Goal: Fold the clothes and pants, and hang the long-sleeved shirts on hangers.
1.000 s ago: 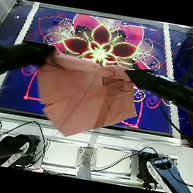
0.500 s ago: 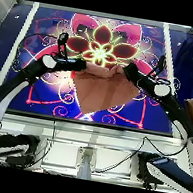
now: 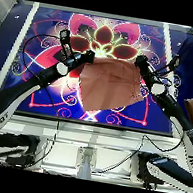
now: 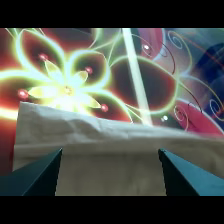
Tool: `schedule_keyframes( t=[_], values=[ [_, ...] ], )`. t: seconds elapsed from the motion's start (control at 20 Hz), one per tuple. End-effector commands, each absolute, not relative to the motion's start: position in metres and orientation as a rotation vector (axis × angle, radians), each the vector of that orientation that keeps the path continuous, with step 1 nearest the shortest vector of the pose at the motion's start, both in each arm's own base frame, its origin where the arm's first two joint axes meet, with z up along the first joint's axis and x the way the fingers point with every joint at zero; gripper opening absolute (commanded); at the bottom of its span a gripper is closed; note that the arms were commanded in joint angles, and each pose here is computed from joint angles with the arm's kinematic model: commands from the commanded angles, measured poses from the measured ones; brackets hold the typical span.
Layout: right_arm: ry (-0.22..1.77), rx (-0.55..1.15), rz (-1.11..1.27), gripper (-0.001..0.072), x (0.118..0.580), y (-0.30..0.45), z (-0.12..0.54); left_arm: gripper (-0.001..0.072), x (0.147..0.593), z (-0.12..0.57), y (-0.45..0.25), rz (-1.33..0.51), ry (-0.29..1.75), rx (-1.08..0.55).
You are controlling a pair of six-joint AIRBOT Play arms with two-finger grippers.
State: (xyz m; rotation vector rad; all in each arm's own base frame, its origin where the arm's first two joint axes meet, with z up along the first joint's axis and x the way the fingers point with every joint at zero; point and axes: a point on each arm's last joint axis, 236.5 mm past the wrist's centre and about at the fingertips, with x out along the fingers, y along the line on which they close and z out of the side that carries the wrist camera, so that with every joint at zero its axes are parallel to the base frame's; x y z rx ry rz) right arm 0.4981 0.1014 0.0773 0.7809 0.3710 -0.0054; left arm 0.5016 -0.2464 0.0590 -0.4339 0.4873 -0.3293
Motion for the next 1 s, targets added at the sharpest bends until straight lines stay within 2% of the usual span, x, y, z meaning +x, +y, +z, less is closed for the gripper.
schedule_keyframes(
  t=[0.0,0.15,0.35,0.55,0.7,0.95],
  values=[
    [0.347,0.729,-0.07,0.055,0.505,0.063,0.073,0.0697,0.491,0.05,-0.258,-0.371,0.546,-0.426],
    [0.5,0.778,-0.074,0.0539,0.499,0.026,0.05,0.0696,0.478,0.033,-0.257,-0.407,0.656,-0.427],
    [0.855,0.662,0.009,0.0539,0.463,-0.021,0.007,0.0696,0.453,0.002,-0.24,-0.456,0.878,-0.449],
    [1.101,0.699,0.18,0.0539,0.443,-0.024,-0.016,0.0697,0.432,-0.019,-0.218,-0.452,1.053,-0.525],
    [1.171,0.712,0.249,0.0539,0.457,-0.011,-0.038,0.07,0.431,-0.034,-0.219,-0.441,1.095,-0.55],
    [1.245,0.706,0.311,0.0539,0.474,0.007,-0.064,0.0699,0.438,-0.055,-0.226,-0.44,1.132,-0.701]
  ],
)
